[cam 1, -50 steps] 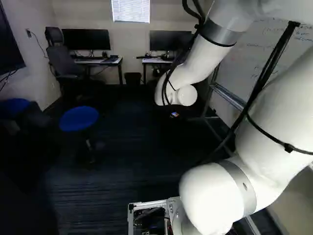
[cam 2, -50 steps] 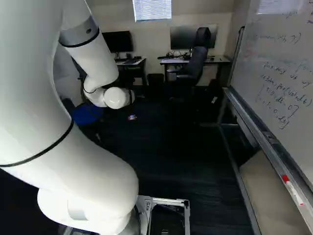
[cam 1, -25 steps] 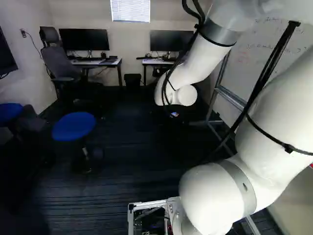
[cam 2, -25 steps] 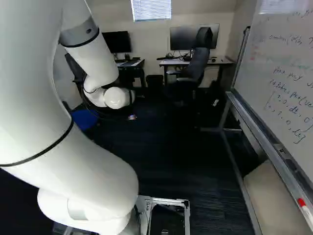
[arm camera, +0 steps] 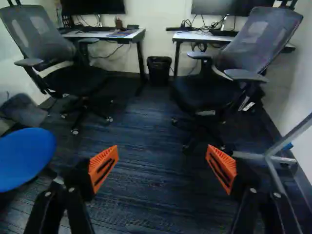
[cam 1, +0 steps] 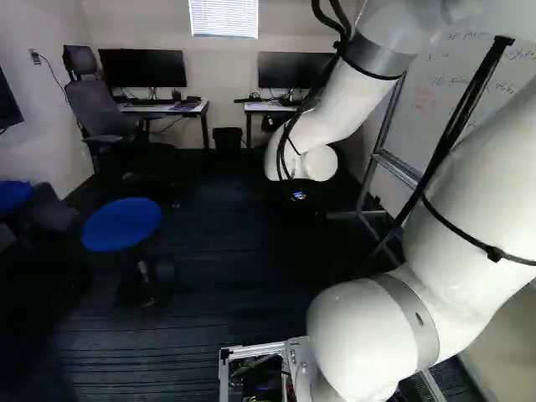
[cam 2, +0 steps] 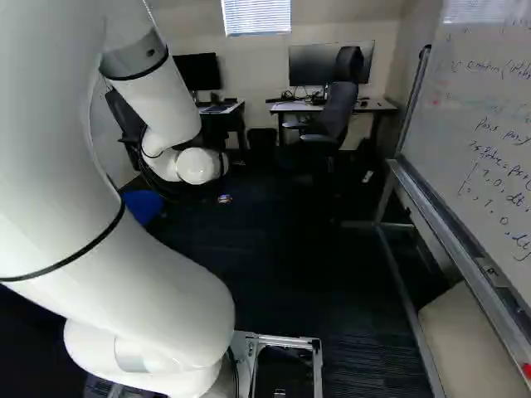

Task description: Open the door and move inside

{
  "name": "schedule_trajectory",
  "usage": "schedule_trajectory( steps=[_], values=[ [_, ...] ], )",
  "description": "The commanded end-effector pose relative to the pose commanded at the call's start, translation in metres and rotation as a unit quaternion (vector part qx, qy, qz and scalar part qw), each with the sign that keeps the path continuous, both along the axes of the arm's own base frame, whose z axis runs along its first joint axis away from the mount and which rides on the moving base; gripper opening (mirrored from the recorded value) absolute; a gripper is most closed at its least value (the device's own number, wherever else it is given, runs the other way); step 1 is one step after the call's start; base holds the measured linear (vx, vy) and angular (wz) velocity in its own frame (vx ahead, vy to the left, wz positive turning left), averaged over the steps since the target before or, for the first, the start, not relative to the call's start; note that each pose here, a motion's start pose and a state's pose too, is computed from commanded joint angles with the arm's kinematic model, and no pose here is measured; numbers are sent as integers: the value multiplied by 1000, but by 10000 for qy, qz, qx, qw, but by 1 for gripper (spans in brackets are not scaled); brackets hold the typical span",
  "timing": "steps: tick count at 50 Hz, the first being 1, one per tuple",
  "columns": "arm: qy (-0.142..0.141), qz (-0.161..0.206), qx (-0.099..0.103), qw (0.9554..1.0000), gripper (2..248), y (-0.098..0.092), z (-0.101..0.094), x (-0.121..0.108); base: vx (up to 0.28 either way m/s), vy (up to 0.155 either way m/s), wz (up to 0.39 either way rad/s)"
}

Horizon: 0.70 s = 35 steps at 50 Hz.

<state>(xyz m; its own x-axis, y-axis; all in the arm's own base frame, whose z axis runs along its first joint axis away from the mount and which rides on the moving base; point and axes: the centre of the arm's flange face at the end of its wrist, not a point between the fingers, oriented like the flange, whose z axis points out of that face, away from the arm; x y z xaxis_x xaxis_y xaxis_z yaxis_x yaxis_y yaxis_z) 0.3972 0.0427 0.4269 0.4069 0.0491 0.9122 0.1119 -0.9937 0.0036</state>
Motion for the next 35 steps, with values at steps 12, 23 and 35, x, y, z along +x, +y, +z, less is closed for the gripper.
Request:
schedule_trajectory(
  steps=[12, 23, 35],
  values=[
    [0, 0, 0, 10000, 247, 0, 0, 0, -10, 0, -2],
    [0, 0, 0, 10000, 247, 0, 0, 0, 0, 0, 0],
    [-4, -5, 1, 10000, 247, 0, 0, -1, 0, 0, 0]
  ],
)
